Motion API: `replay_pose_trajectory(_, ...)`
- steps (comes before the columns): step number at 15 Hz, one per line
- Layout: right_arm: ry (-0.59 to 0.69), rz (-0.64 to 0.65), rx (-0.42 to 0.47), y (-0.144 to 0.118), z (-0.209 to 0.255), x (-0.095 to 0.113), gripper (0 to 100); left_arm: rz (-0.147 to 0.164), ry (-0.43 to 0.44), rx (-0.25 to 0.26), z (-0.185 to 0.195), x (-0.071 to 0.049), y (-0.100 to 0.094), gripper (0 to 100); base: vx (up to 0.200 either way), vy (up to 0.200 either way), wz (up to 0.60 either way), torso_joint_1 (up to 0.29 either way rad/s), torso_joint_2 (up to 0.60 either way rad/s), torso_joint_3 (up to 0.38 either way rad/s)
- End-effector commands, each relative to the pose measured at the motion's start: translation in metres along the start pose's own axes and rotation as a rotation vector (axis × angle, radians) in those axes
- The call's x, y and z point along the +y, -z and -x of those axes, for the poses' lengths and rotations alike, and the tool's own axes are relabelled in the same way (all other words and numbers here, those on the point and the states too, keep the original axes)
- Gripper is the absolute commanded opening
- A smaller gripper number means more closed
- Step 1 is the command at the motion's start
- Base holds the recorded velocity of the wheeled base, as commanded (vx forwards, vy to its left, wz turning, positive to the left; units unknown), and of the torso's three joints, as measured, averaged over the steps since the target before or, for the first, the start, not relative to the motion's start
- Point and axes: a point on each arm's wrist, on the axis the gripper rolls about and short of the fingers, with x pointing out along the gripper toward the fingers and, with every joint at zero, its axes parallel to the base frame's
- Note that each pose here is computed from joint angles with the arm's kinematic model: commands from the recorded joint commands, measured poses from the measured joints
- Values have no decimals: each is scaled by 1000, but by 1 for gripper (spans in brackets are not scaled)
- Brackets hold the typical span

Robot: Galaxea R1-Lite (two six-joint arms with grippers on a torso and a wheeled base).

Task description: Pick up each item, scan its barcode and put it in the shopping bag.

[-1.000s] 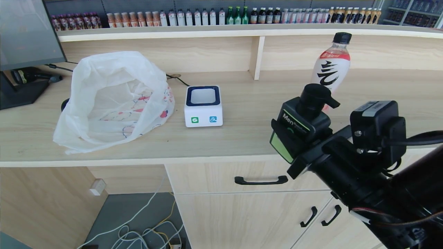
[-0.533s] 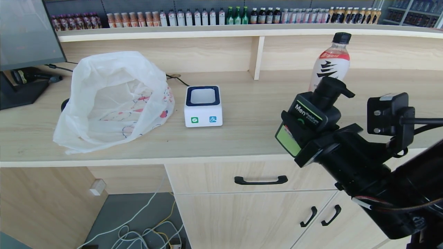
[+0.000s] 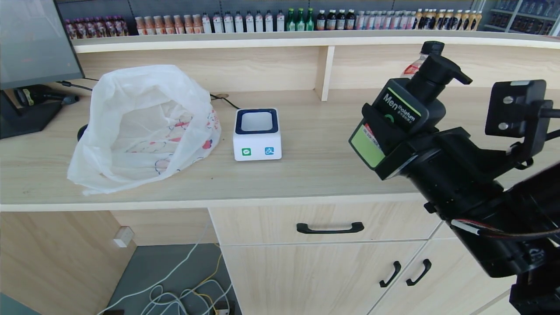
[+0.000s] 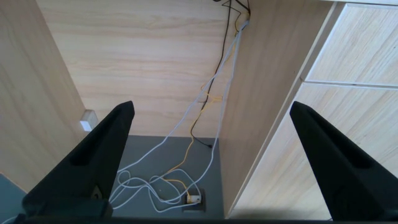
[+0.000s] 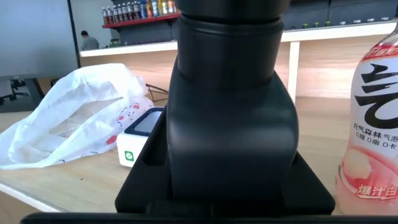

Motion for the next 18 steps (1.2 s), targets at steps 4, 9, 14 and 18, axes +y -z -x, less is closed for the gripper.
replay_pose_trajectory(4,7,-4,-26,-9,2,-2,0,0,1,-1,0,0,0,100,0,0,0,0,0,0)
replay_pose_trajectory(9,18,1,-34,-11,2,-6,0,0,-1,-1,0,0,0,100,0,40,0,0,0,0)
replay_pose_trajectory(14,12,6,-14,-4,0,-5,0,3,-1,-1,0,0,0,100,0,200,0,5,-2,1)
replay_pose_trajectory(18,9,8,-8,-2,0,-5,0,3,-1,-1,0,0,0,100,0,200,0,0,1,2)
